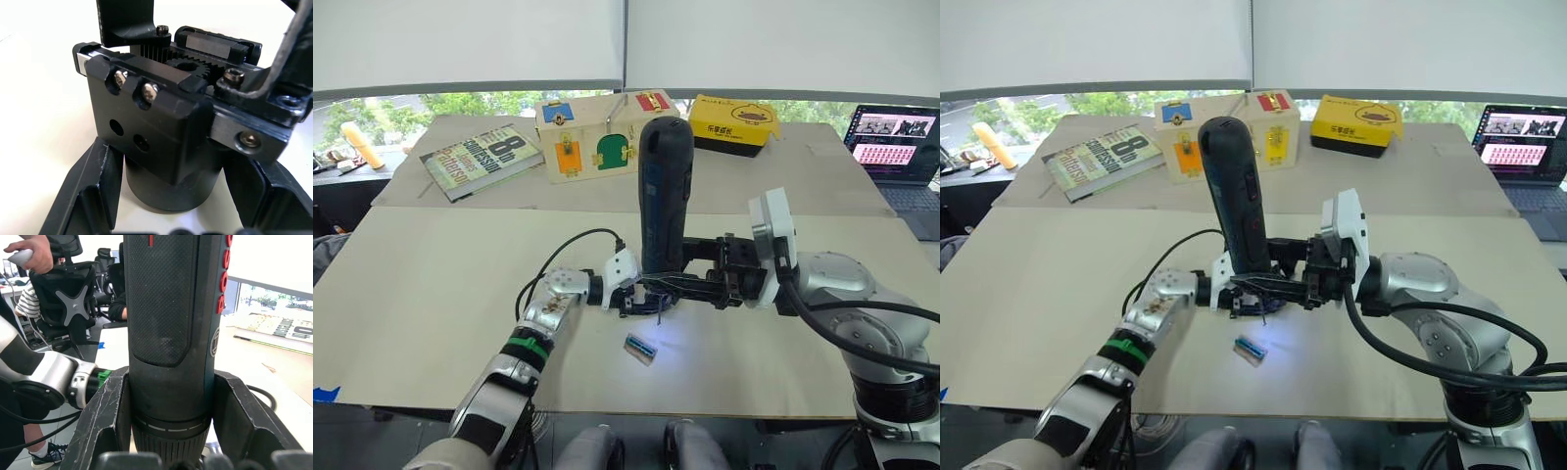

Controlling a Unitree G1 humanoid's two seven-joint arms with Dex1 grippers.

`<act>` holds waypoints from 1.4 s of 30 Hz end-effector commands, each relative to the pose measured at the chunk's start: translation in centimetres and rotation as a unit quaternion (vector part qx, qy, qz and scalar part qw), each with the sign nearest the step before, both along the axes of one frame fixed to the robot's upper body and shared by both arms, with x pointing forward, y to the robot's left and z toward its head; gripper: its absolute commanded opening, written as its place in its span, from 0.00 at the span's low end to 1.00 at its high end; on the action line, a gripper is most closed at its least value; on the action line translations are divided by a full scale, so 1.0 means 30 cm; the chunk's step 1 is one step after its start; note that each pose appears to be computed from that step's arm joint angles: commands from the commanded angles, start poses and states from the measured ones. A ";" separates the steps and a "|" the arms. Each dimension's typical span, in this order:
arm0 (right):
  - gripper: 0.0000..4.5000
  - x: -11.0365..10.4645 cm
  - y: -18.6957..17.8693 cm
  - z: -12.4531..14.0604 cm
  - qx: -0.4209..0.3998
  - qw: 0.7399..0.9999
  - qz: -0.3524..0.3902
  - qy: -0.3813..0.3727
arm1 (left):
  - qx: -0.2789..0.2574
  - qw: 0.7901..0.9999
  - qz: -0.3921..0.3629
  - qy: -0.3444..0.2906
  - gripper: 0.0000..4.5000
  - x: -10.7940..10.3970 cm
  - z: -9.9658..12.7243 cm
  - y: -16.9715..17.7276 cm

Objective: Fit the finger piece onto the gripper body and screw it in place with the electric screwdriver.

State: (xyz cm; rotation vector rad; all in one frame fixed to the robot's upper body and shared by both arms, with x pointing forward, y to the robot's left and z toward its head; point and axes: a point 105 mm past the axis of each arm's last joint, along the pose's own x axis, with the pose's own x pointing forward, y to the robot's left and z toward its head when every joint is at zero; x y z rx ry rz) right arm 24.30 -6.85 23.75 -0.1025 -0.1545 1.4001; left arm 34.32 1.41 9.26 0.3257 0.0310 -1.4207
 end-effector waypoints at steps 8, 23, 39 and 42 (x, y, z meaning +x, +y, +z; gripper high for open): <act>0.42 -0.029 0.011 0.068 0.018 0.999 0.012 -0.042 | 0.001 1.000 0.010 -0.003 1.00 0.018 0.001 0.045; 0.42 0.011 0.024 0.105 0.023 0.999 0.013 -0.039 | -0.016 1.000 0.021 0.000 0.89 0.027 0.016 0.018; 0.42 0.074 0.074 0.195 0.021 0.999 -0.018 -0.043 | -0.018 1.000 0.012 -0.002 0.51 0.024 0.033 0.019; 0.42 0.081 0.074 0.191 0.018 0.999 -0.020 -0.041 | -0.019 1.000 0.012 -0.003 0.51 0.023 0.034 0.021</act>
